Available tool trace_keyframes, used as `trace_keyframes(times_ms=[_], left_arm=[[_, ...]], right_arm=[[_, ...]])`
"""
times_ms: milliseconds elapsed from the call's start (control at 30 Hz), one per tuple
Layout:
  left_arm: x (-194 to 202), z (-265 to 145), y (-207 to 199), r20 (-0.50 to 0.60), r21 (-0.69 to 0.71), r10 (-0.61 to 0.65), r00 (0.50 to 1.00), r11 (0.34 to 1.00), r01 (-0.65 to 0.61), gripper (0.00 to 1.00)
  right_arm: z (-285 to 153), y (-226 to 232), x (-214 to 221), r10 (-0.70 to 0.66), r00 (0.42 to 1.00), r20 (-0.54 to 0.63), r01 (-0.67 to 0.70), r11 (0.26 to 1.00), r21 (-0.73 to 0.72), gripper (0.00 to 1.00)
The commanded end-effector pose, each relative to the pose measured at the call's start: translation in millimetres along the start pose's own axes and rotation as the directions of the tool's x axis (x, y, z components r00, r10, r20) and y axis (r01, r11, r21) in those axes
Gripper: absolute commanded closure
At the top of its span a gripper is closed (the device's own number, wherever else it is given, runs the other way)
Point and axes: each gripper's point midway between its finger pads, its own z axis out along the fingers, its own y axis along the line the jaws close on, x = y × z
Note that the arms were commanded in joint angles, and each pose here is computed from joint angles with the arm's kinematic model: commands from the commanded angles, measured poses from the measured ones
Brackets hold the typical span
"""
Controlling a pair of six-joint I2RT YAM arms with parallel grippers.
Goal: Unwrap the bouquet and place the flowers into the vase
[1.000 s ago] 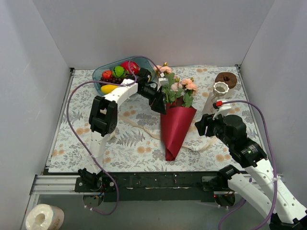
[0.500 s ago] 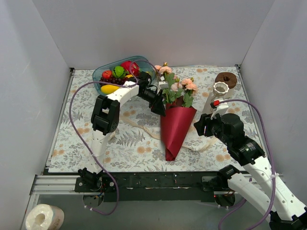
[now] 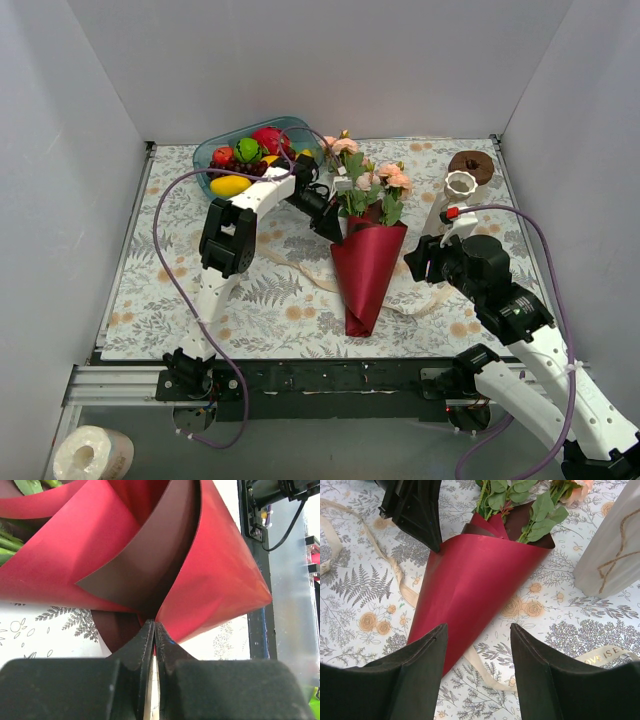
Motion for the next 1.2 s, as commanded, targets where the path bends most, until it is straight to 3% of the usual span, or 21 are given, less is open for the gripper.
trace_keyframes(times_ms=[0,200,400,433,500,567,600,667,833,1000,1100,1167], left_arm=[[-56,-27,-44,0.060,-0.031,0.158,0.986,0.987,-0.157,1.00],[-83,-34,-78,0.098,-0.014,0.186,0.978,0.983,-0.185,1.00],[-111,-14,-115,0.121,0.019,0.200,0.972,0.979,-0.204,0.97],[-115,-12,-122,0.126,0.029,0.197,0.972,0.979,-0.202,0.91],[-121,3,-138,0.127,0.066,0.181,0.975,0.979,-0.190,0.70],[-129,17,-151,0.128,0.078,0.205,0.970,0.973,-0.216,0.61],[-132,21,-155,0.128,0.078,0.204,0.971,0.973,-0.215,0.35],[-141,33,-164,0.133,0.083,0.176,0.975,0.979,-0.188,0.02],[-171,31,-162,0.185,0.003,0.141,0.973,0.990,-0.144,0.02],[-190,-16,-148,0.249,-0.144,0.190,0.950,0.977,-0.158,0.02],[-196,-49,-114,0.286,-0.317,0.196,0.938,0.943,-0.100,0.02],[-177,-48,-91,0.253,-0.376,0.167,0.953,0.925,-0.062,0.02]], right_arm=[[-9,6,-28,0.008,0.997,0.079,-0.007,1.000,-0.019,0.40],[-12,6,-30,0.013,0.996,0.089,-0.012,1.000,-0.018,0.40],[-16,2,-30,0.010,0.995,0.094,-0.011,1.000,0.003,0.40],[-16,1,-31,0.012,0.995,0.096,-0.013,1.000,0.008,0.39],[-18,-1,-32,0.008,0.995,0.102,-0.010,1.000,0.021,0.39],[-19,-2,-32,0.005,0.995,0.104,-0.007,1.000,0.024,0.39],[-21,-3,-34,0.005,0.994,0.111,-0.008,1.000,0.030,0.39],[-23,-5,-37,0.002,0.993,0.120,-0.008,0.999,0.042,0.39],[-31,-9,-49,-0.011,0.989,0.149,0.001,0.998,0.068,0.38],[-37,-9,-55,-0.016,0.986,0.168,0.003,0.997,0.074,0.36],[-39,-9,-57,-0.018,0.984,0.176,0.006,0.997,0.071,0.34],[-39,-8,-58,-0.018,0.984,0.178,0.006,0.998,0.066,0.34]])
